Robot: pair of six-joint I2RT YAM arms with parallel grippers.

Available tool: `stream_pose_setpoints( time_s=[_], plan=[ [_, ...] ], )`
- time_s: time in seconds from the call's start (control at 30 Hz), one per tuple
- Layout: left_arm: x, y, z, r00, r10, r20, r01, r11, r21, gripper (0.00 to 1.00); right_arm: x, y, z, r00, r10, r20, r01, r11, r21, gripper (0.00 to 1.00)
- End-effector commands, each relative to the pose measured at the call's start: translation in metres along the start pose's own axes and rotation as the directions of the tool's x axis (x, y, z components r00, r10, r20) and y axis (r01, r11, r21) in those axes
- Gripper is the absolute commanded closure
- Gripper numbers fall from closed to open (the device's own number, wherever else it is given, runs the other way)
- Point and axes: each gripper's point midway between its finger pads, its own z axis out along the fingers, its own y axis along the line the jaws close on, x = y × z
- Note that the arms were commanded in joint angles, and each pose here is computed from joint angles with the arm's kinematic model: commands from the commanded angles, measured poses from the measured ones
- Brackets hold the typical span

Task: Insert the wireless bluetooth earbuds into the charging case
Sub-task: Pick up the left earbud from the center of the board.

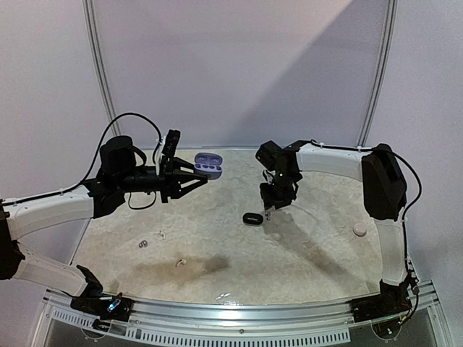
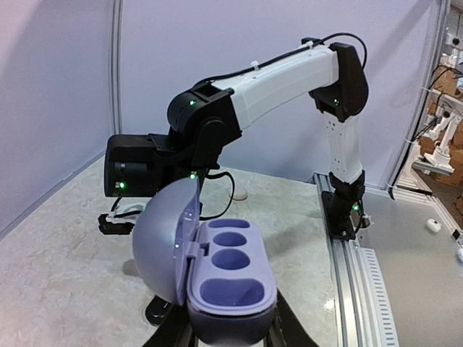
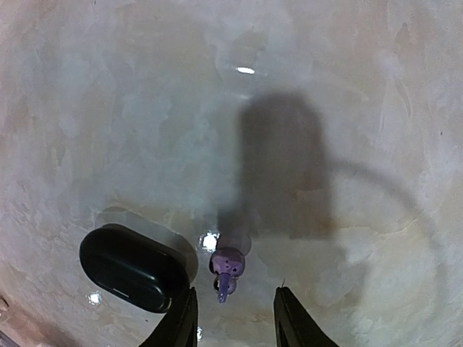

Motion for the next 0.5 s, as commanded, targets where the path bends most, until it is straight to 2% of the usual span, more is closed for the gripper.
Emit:
stream_pose_setpoints(
  time_s=[0.0, 0.13, 0.47],
  plan=[
    [0.003, 0.006, -0.004, 1.000, -0.011, -0.002, 0.011, 1.000, -0.022, 1.00, 0.002, 0.011, -0.010, 1.000, -0.011, -0.001, 0.011, 0.999, -0.048, 0.64],
    [0.003, 0.007, -0.005, 1.000, -0.010, -0.002, 0.010, 1.000, -0.024, 1.00, 0.004, 0.014, -0.003, 1.000, -0.011, -0.010, 0.010, 0.999, -0.052, 0.74],
    [0.003, 0.009, -0.006, 1.000, -0.005, -0.002, 0.005, 0.999, -0.032, 1.00, 0.011, 0.017, 0.005, 0.999, -0.016, -0.042, 0.013, 0.998, -0.061, 0.76]
  ],
)
